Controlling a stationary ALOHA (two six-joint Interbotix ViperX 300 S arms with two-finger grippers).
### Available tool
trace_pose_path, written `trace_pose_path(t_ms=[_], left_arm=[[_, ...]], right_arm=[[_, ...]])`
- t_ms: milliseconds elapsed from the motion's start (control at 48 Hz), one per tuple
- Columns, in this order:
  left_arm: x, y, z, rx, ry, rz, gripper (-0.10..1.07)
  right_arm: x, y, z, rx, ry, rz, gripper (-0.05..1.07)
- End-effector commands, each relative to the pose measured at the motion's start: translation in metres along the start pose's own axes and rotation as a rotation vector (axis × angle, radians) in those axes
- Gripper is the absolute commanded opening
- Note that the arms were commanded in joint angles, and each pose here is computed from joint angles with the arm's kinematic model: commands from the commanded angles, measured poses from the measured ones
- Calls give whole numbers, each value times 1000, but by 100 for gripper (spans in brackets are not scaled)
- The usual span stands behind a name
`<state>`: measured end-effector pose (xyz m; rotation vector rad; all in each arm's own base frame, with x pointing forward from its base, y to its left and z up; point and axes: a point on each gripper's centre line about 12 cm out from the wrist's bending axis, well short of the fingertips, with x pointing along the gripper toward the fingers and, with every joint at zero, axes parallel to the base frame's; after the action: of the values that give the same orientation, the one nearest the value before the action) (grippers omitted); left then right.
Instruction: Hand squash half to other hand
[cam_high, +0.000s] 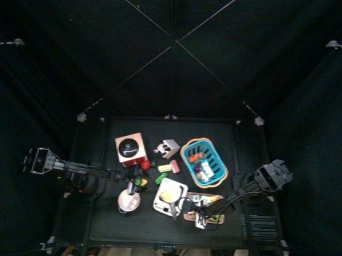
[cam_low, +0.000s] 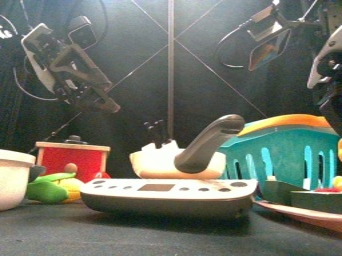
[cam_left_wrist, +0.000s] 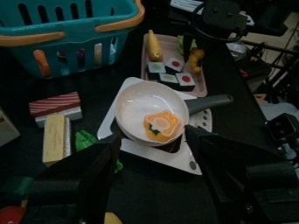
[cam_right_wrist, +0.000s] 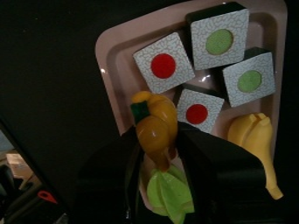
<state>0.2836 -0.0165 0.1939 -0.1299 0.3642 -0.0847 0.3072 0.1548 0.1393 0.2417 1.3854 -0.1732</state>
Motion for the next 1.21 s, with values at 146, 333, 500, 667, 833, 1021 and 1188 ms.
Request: trace_pose_path(t_ms=[146,333,500,667,833,1021,1188], left_arm=[[1,-1,6,1,-18,-3,94],[4,-5,24,-9,-89,-24,94],[11,-17,42,-22,-196,-80,94],[19,-18,55,-68,-287,-96,94],[27,-15,59,-121,-348,-89,95],[41,-15,62,-134,-374,-99,97],[51,-12,67,-178,-414,-92,98]], right_arm=[[-28,6,13,-6,-79,47,70],[-56,2,29,-53,-182,24,70],[-81,-12,48,-108,-301,-63,70],[-97,-31,71,-153,-414,-174,70],[-110,-44,90,-212,-519,-279,70],[-127,-58,107,-253,-593,-444,70],[-135,-64,112,-279,-620,-569,70]])
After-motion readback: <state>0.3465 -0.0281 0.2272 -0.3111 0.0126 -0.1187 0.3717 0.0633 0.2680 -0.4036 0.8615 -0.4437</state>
